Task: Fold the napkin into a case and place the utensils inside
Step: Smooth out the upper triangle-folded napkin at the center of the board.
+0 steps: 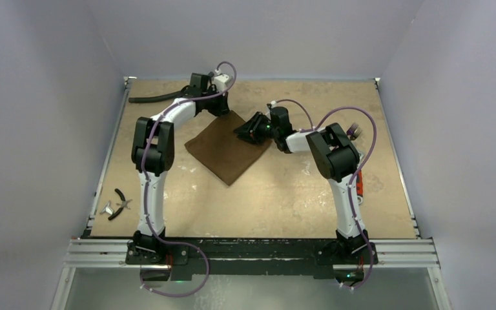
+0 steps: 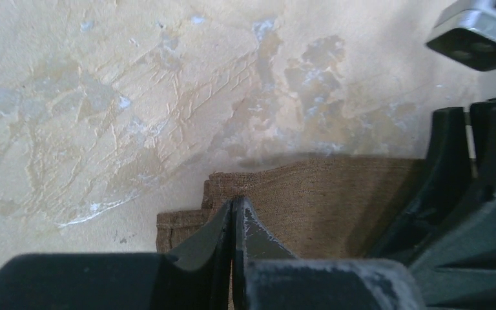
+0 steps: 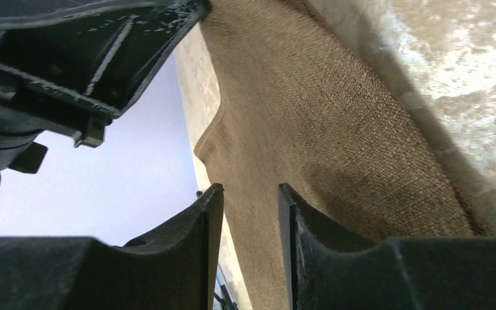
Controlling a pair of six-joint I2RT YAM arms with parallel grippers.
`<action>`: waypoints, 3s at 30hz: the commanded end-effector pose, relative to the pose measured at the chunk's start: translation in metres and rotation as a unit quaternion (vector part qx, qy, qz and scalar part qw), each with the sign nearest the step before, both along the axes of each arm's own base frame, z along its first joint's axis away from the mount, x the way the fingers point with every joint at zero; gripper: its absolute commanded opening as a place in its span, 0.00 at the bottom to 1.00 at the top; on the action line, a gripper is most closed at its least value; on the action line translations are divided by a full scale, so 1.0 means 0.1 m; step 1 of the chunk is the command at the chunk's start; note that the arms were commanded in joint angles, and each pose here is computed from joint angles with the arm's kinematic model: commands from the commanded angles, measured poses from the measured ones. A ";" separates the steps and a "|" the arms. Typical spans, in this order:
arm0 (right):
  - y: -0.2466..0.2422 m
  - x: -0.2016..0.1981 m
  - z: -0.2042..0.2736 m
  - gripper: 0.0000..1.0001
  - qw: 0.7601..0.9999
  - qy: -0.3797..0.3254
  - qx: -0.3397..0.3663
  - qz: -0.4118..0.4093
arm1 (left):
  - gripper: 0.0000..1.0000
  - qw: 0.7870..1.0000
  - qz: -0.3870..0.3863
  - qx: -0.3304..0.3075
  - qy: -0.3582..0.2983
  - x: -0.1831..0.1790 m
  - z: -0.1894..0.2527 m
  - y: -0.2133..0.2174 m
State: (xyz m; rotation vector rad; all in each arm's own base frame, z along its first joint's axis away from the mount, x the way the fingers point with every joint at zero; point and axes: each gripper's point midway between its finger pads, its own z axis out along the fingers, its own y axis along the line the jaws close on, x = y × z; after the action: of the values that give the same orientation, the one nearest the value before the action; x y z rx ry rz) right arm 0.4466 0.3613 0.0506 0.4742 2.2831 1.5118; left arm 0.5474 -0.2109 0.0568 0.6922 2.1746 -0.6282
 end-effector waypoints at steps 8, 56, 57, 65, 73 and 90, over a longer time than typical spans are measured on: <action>0.07 0.04 0.33 0.50 0.998 -0.022 0.052 0.004 | 0.00 0.997 -0.032 -0.037 -0.065 -0.15 0.67 -0.10; 0.00 0.00 0.55 0.42 0.991 0.010 0.111 -0.081 | 0.00 0.992 -0.110 -0.065 -0.006 -1.30 0.52 -0.21; 0.00 0.00 0.56 0.37 0.991 0.008 0.111 -0.081 | 0.00 0.991 -0.113 -0.065 -0.003 -1.32 0.51 -0.21; -0.05 -0.21 0.53 0.01 0.994 0.010 0.085 -0.067 | 0.51 0.992 -0.107 -0.064 0.008 -1.36 0.70 -0.10; -0.05 -0.55 0.46 0.00 0.997 0.022 0.056 -0.043 | 0.62 0.997 -0.053 -0.042 -0.029 -1.15 1.07 0.39; -0.04 -1.03 0.37 0.01 1.000 0.027 0.007 -0.011 | 0.43 0.995 -0.044 0.082 -0.018 -1.36 0.34 0.97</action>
State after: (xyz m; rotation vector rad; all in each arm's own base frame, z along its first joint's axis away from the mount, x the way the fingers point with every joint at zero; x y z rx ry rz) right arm 0.3485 0.3621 0.0763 0.6004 2.3210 1.5515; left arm 0.4063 -0.1221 0.0831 0.8297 2.2453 -0.5697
